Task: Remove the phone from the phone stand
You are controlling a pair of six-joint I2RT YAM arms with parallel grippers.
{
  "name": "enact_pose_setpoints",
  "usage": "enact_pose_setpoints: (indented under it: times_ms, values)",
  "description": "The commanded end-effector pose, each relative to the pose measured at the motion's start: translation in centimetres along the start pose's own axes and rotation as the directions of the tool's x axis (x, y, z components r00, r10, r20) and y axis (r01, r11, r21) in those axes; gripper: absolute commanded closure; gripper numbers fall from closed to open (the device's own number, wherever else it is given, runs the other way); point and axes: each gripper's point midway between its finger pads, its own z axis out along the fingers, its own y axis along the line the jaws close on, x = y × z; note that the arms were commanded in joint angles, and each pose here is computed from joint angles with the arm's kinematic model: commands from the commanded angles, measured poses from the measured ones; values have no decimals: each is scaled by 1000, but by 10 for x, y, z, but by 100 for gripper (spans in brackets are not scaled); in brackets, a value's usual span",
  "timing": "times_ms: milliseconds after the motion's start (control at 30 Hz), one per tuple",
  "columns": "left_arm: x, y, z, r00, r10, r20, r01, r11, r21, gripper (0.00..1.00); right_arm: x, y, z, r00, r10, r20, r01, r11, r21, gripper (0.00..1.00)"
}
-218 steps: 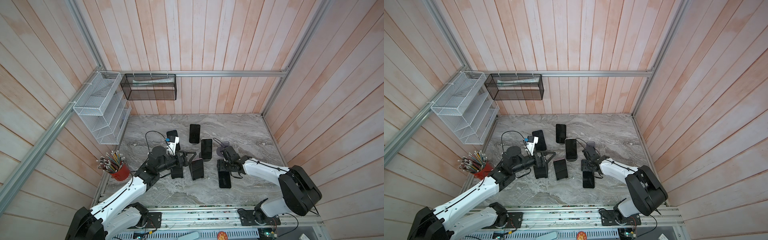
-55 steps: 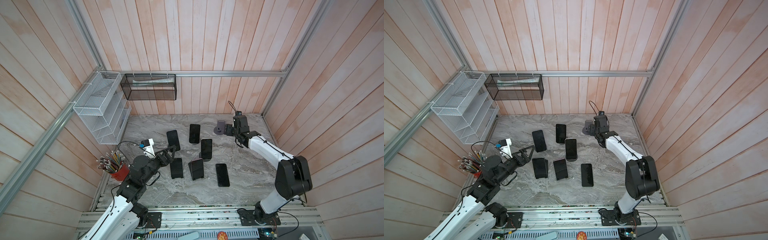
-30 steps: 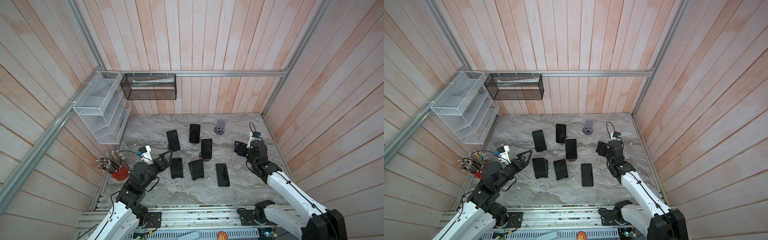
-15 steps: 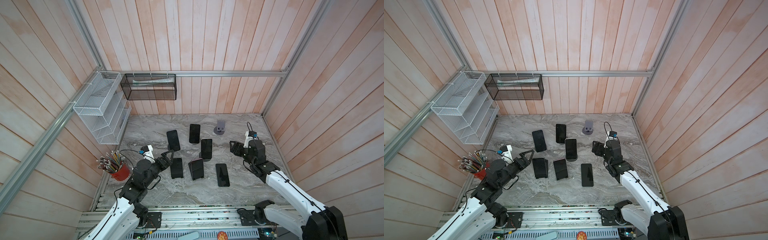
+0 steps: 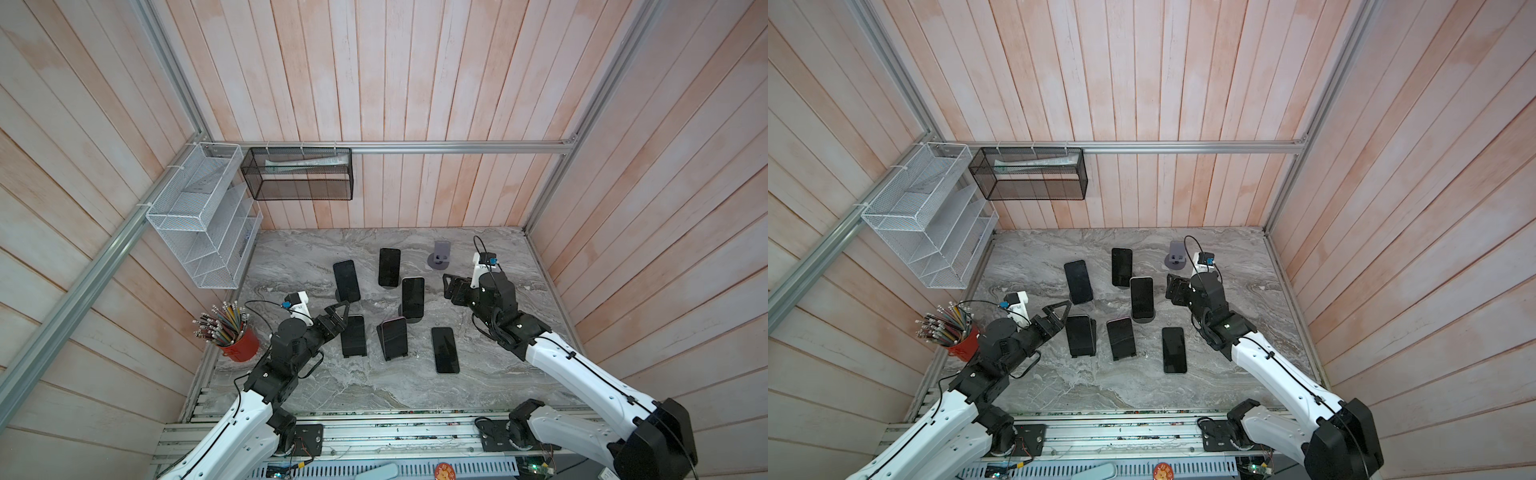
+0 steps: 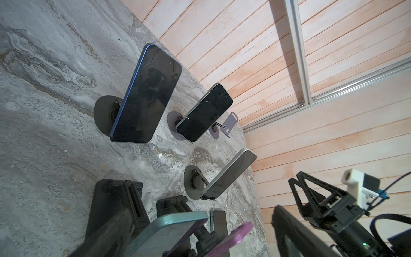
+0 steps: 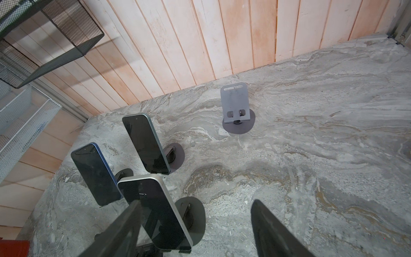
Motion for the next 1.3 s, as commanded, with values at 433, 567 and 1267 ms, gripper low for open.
enact_pose_setpoints:
  times_ms: [433,567,1267]
  values:
    - [-5,-4,-4,999,32,9,-32,999,-3,0,3,49,20,1000,-23,-7,22,997,-68,11]
    - [-1,-5,-4,999,30,-17,-30,1000,0,0,5,64,26,997,-53,-59,46,992,-114,9]
    - [4,-4,-11,999,29,-21,-29,999,24,0,27,74,63,963,-115,-242,103,993,-62,2]
